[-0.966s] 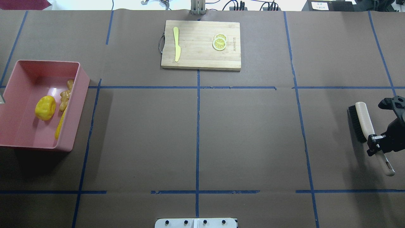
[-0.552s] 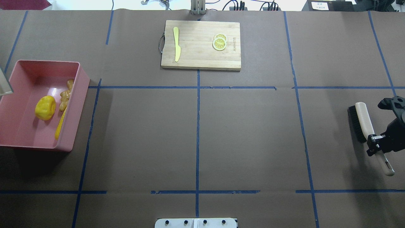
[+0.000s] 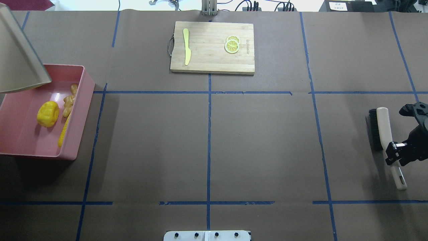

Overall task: Sweep and dump trash into bin
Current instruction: 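Raise the empty dustpan with the left gripper while the right lowers the brush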

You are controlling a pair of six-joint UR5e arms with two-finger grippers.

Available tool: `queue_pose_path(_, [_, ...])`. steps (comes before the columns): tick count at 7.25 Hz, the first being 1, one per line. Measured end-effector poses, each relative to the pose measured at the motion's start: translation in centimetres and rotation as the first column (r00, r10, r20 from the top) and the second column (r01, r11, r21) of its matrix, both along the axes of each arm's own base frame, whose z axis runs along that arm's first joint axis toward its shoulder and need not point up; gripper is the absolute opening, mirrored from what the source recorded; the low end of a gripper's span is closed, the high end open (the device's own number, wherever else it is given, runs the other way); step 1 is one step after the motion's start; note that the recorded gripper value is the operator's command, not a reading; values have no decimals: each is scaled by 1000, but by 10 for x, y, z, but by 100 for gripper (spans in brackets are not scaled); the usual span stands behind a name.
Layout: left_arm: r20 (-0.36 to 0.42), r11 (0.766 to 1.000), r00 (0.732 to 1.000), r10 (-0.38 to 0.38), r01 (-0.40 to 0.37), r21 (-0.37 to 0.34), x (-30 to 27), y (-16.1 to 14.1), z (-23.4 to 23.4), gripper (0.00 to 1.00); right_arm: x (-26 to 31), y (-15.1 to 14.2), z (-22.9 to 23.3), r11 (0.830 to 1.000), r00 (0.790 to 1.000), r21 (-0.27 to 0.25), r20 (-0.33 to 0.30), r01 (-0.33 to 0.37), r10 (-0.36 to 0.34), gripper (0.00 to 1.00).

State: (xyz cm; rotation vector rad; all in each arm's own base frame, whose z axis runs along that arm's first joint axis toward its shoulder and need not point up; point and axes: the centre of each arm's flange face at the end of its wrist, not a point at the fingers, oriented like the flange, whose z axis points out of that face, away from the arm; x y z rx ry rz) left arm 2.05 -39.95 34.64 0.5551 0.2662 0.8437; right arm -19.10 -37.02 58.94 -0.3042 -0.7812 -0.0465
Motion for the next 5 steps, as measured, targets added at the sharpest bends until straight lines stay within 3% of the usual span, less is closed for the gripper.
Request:
queue_pose_path(3, [-173, 999, 984, 40, -35, 31, 19, -10, -45, 8, 2, -2, -7, 1000, 1000, 13, 5, -10, 10, 99])
queue_pose_path(5, [-256, 990, 957, 134, -117, 82, 44, -11, -69, 8, 27, -14, -31, 995, 997, 59, 30, -75, 73, 99])
